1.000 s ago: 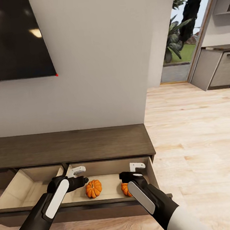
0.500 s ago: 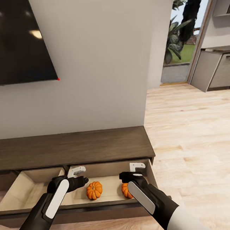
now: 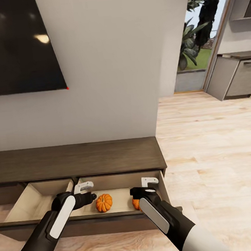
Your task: Place each of the two pumpkins and all three candles from the living room inside a cabinet in the living room (use any cabinet), then make sure every cabinet is closed, and position the cauldron so it is next to a table in the living room.
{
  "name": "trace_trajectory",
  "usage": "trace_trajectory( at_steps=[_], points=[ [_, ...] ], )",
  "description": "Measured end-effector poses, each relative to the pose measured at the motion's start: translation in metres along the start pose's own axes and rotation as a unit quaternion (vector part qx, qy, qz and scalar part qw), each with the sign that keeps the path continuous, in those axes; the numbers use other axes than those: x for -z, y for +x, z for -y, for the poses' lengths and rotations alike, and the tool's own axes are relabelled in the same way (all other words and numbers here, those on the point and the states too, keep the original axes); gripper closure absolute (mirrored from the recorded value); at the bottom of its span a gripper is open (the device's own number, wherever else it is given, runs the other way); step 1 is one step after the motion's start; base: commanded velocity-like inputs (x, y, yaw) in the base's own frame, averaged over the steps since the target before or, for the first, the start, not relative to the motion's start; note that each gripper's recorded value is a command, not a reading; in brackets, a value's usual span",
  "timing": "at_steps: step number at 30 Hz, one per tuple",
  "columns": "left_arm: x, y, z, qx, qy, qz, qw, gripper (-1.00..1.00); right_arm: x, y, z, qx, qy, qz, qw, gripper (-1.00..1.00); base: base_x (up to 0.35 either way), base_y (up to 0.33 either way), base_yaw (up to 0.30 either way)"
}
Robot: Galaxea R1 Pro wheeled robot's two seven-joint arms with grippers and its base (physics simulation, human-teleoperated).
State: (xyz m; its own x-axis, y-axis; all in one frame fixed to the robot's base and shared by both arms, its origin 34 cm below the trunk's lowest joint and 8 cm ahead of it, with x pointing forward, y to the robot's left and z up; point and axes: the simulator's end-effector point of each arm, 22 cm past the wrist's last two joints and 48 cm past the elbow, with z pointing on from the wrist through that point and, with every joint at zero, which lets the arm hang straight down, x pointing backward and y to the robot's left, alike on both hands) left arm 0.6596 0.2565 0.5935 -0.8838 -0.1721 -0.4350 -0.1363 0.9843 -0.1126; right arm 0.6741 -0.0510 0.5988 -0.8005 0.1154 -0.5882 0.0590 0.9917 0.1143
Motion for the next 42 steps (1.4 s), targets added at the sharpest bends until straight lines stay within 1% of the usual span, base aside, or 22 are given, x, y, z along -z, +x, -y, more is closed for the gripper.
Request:
trace_trajectory(
  at_steps=[3, 28, 35, 42],
  points=[
    [0.005, -0.003, 0.001, 0.000, 0.000, 0.000, 1.0000, -1.00, 0.004, -0.005, -0.001, -0.001, 0.000, 0.001, 1.0000, -1.00, -0.305, 0.000, 0.000],
    [0.007, -0.006, 0.002, -0.001, 0.002, 0.004, 1.0000, -1.00, 0.005, -0.007, -0.002, -0.003, -0.002, 0.005, 1.0000, -1.00, -0.324, 0.000, 0.000],
    [-0.004, 0.001, 0.001, -0.001, 0.002, 0.005, 1.0000, -1.00, -0.005, 0.002, -0.001, -0.004, -0.002, 0.006, 1.0000, -1.00, -0.295, 0.000, 0.000],
    [-0.015, 0.008, -0.001, -0.002, 0.001, 0.006, 1.0000, -1.00, -0.014, 0.011, 0.001, -0.004, -0.002, 0.007, 1.0000, -1.00, -0.044, 0.000, 0.000]
  ],
)
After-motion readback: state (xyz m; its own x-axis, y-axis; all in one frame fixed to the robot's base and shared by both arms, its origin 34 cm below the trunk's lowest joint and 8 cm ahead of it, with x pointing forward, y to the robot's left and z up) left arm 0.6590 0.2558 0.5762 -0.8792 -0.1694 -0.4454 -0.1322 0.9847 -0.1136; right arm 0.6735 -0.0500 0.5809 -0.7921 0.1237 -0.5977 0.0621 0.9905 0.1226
